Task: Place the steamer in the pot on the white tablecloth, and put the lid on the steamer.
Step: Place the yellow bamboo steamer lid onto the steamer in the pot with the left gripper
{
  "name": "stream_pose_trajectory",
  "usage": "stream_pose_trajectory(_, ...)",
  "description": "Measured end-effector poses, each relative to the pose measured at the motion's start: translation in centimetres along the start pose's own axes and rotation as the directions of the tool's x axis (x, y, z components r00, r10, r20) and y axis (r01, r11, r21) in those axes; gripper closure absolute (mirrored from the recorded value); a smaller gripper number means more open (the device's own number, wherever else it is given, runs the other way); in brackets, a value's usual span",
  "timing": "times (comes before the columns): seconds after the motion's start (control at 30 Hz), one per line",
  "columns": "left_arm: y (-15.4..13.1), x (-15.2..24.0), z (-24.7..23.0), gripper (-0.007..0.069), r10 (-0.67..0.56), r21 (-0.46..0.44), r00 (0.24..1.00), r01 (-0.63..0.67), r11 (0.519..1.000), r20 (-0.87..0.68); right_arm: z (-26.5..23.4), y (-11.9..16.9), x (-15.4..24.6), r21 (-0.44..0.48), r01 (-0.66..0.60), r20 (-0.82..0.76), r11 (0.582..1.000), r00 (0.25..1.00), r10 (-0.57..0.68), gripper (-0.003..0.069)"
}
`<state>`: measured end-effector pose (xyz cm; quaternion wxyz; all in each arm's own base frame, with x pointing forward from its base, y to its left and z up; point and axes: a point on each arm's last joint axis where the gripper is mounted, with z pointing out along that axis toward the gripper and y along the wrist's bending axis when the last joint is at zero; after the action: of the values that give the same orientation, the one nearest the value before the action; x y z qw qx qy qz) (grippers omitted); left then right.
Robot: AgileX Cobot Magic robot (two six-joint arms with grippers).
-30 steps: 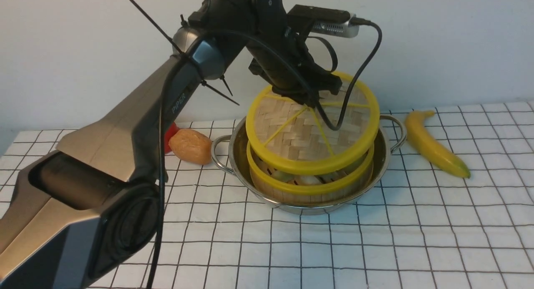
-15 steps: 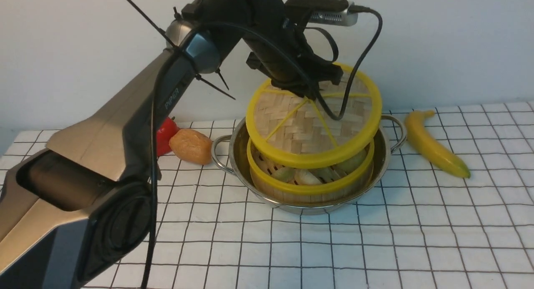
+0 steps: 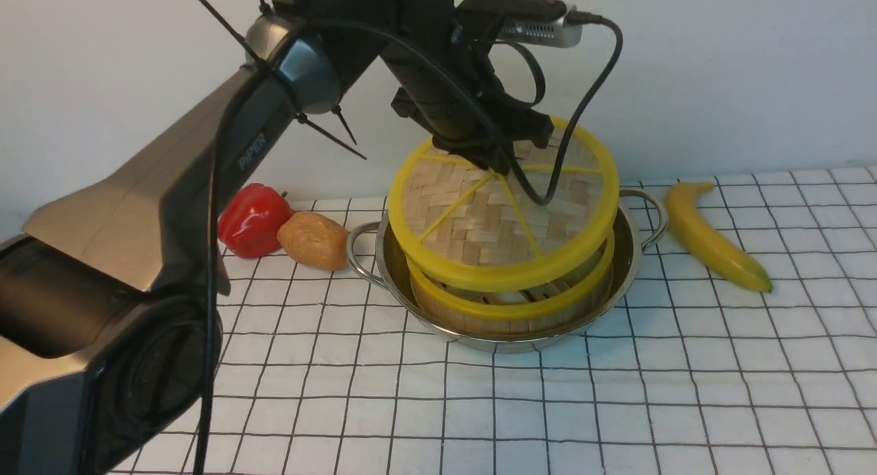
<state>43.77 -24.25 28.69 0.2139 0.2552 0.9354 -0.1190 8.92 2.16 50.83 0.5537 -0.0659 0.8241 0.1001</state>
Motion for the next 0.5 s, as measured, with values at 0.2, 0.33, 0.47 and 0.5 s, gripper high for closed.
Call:
stream_pose_trajectory(0.2,0.3,0.5,2.5,0.0505,-0.001,0.001,0.999,0.001,1.0,-0.052,0.3,-0.1,-0.1,-0.001,-0.002,-0.008,1.0,1.0,0.002,0.0293)
stream_pose_trajectory(0.33,0.4,0.6,3.0,0.0505,0.0,0.001,0.998,0.001,1.0,-0.061,0.3,0.0,-0.1,-0.011,-0.007,-0.007,1.0,1.0,0.007,0.0293)
stream_pose_trajectory(0.47,0.5,0.7,3.4,0.0505,0.002,0.001,0.998,-0.002,1.0,-0.067,0.3,0.1,-0.1,-0.02,-0.012,-0.006,1.0,1.0,0.011,0.0293)
stream_pose_trajectory(0.5,0.5,0.8,3.6,0.0505,0.004,0.002,0.998,-0.004,1.0,-0.069,0.3,0.1,-0.1,-0.02,-0.012,-0.006,1.0,1.0,0.011,0.0293)
